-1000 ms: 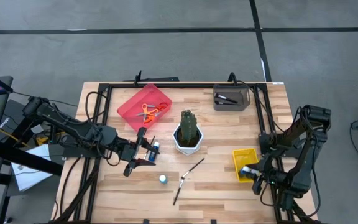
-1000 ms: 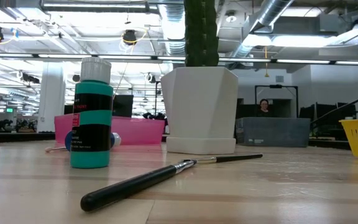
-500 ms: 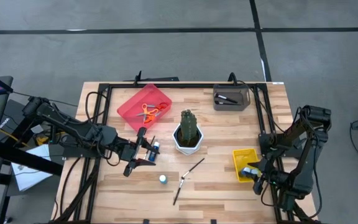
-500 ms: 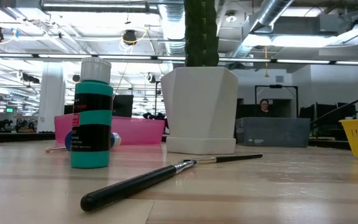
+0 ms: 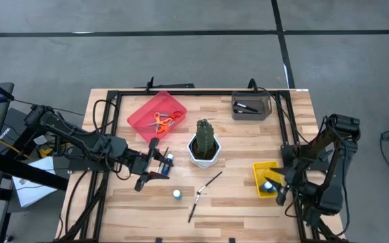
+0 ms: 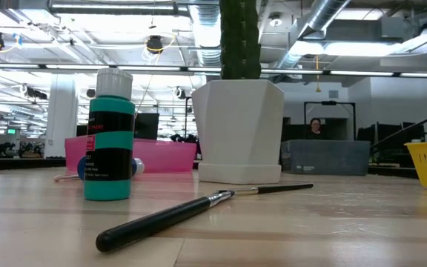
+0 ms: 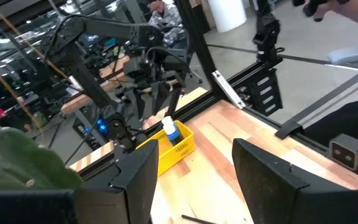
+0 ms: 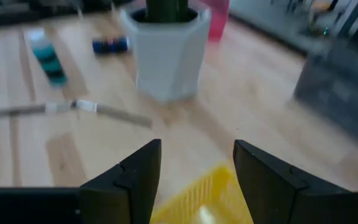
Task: Pick & Place Paint Supplies
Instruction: Put the eyeshadow brush into the black bin
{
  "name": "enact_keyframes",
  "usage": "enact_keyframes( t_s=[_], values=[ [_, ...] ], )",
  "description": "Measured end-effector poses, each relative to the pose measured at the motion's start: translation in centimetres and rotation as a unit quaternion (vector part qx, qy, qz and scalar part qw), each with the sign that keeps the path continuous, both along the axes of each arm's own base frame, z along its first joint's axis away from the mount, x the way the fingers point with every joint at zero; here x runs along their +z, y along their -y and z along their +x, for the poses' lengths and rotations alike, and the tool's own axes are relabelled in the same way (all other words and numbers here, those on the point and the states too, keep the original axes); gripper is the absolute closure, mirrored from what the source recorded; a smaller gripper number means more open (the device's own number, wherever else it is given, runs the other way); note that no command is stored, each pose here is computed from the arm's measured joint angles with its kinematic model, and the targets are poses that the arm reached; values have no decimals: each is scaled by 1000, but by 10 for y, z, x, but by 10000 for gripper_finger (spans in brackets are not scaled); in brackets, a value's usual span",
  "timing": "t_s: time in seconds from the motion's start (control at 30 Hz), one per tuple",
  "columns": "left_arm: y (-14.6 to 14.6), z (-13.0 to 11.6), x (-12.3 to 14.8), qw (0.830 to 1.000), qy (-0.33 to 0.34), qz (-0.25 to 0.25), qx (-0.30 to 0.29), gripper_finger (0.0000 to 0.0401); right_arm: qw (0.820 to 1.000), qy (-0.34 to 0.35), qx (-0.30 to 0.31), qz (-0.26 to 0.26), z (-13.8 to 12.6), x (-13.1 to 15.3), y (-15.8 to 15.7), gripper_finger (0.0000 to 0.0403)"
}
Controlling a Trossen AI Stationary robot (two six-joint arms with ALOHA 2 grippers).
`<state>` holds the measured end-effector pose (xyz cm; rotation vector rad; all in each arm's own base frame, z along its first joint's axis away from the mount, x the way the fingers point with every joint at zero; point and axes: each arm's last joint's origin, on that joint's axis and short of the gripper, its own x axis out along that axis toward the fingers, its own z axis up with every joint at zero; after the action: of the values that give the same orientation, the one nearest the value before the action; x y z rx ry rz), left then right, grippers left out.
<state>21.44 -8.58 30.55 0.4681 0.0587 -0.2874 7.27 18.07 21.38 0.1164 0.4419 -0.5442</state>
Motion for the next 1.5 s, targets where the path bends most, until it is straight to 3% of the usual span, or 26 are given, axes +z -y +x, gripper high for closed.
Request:
enact_keyframes(
  t_s=[0.17,0.4,0.57,0.77,1.03,1.5],
  values=[
    [-3,1,-1,999,-2,9,53,204,997,48,17,-56,19,13,10,207],
    [-8,1,-3,991,-7,23,129,204,993,57,-20,-102,42,32,37,207],
    [-9,0,-4,987,-12,31,158,204,990,75,-30,-117,50,60,50,207],
    [-12,0,-5,979,-14,40,198,204,989,95,-48,-98,55,92,60,207],
    [-12,0,-4,978,-12,39,206,204,991,48,-51,-115,71,84,54,207],
    [-11,0,-3,979,-7,19,205,210,991,47,-56,-116,74,84,55,207]
  ],
)
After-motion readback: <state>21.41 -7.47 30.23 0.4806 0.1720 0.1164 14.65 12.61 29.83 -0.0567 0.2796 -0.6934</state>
